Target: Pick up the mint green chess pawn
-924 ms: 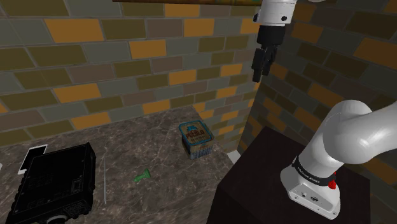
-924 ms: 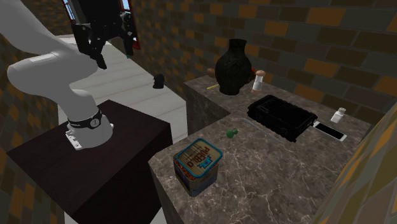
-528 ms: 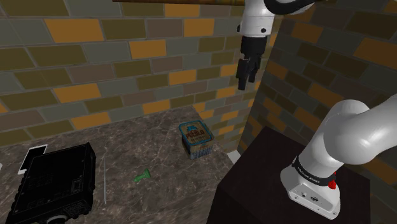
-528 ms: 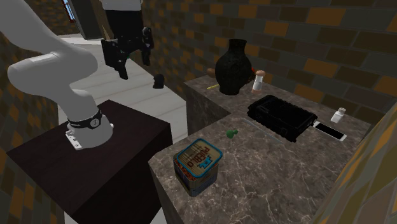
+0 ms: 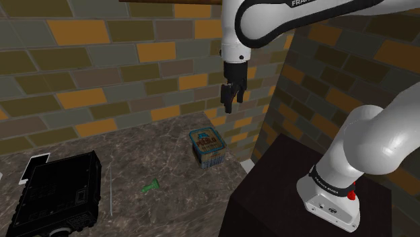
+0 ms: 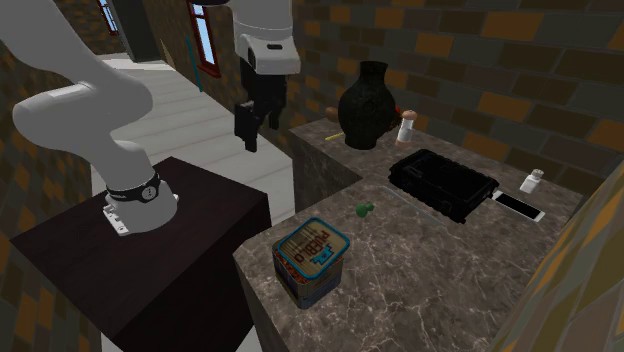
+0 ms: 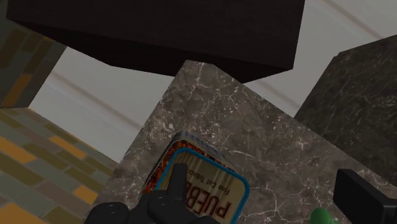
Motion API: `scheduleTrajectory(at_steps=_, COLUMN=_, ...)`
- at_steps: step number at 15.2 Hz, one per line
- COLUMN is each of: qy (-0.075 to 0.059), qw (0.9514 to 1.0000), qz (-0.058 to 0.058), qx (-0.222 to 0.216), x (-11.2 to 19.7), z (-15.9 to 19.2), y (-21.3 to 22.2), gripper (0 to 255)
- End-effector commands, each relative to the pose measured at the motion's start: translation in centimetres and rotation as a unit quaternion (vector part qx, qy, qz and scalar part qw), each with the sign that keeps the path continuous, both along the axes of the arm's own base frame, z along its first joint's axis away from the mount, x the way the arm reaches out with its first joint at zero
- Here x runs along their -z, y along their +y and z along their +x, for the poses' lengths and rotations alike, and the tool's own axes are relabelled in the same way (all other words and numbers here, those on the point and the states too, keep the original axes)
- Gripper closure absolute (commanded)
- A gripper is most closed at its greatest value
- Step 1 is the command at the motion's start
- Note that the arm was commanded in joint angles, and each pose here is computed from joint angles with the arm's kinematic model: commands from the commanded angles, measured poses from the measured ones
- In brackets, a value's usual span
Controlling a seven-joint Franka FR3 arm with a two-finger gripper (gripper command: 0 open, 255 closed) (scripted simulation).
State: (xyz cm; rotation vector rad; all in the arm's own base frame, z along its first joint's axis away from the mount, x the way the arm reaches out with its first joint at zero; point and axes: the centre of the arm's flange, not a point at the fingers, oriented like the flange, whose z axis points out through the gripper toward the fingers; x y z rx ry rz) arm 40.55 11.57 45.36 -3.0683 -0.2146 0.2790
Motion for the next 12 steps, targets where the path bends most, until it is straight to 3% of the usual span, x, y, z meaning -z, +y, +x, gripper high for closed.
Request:
scheduleTrajectory(at_steps=1, qy=0.004, qw=1.0, qz=-0.002, qx=-0.008, x=1.5, z=1.3, y=1.8, gripper=0)
scheduleTrajectory(at_steps=12, qy=0.028, qw=0.9981, qz=-0.017, qx=-0.052, x=11.5, z=8.4, y=11.1, gripper=0)
